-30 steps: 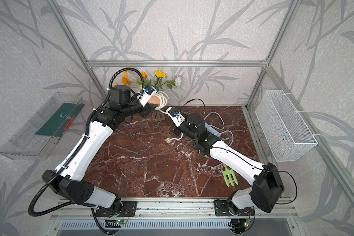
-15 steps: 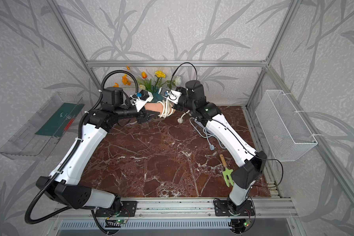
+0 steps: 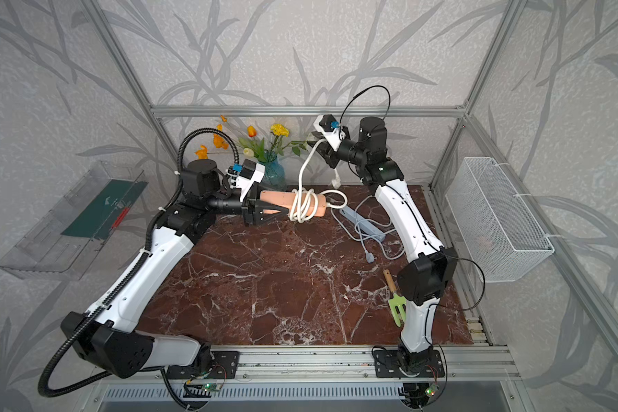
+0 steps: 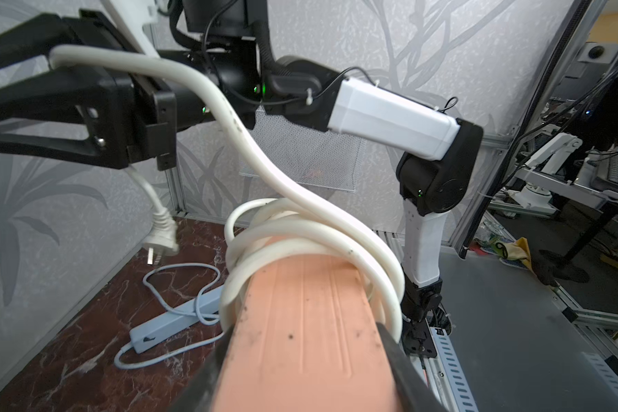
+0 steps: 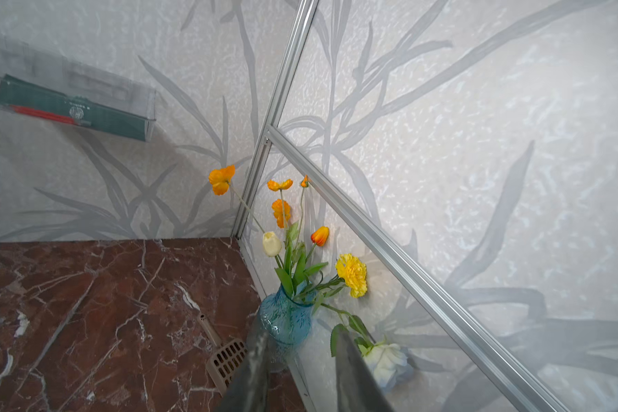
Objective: Wrap the cord around the power strip
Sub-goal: Wrap the power cord around the power strip.
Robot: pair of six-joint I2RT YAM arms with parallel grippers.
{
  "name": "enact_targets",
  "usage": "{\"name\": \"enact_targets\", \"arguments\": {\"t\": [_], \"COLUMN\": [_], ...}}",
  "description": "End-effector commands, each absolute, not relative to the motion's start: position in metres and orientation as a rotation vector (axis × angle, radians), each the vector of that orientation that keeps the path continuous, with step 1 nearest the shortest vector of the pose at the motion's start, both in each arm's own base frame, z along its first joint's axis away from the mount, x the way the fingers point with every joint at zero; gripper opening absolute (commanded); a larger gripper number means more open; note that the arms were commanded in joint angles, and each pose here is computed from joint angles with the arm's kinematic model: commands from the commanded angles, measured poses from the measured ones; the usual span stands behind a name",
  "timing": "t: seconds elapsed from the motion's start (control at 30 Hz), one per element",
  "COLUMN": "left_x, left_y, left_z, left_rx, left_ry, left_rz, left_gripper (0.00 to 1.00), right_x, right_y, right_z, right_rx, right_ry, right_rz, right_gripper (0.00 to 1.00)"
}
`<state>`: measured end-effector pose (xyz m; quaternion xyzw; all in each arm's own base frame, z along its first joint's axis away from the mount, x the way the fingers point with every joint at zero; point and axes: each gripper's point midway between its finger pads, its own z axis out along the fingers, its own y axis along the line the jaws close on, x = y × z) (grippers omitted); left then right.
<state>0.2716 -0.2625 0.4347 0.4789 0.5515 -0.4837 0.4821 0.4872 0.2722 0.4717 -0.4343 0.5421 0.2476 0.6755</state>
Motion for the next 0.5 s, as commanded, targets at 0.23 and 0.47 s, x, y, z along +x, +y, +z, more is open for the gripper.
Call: {"name": "enact_targets", "arguments": {"t": [0.23, 0.47], "left_x": [0.252, 0.260], "left_y": [-0.276, -0.274], "left_z": [0.504, 0.526], "left_rx": [1.173, 1.102], "left_ry": [1.067, 1.016], "left_rz": [-1.131, -1.072], "left_gripper": [0.00, 0.00], "right_x": [0.514, 0.523], "right_y": [0.277, 0.287], "right_z": [0.430, 0.376], "right_rx": [-0.674, -0.557], "right_ry": [1.234, 1.311], "right_rz": [1.027, 1.066], "right_gripper": [0.40, 0.39]}}
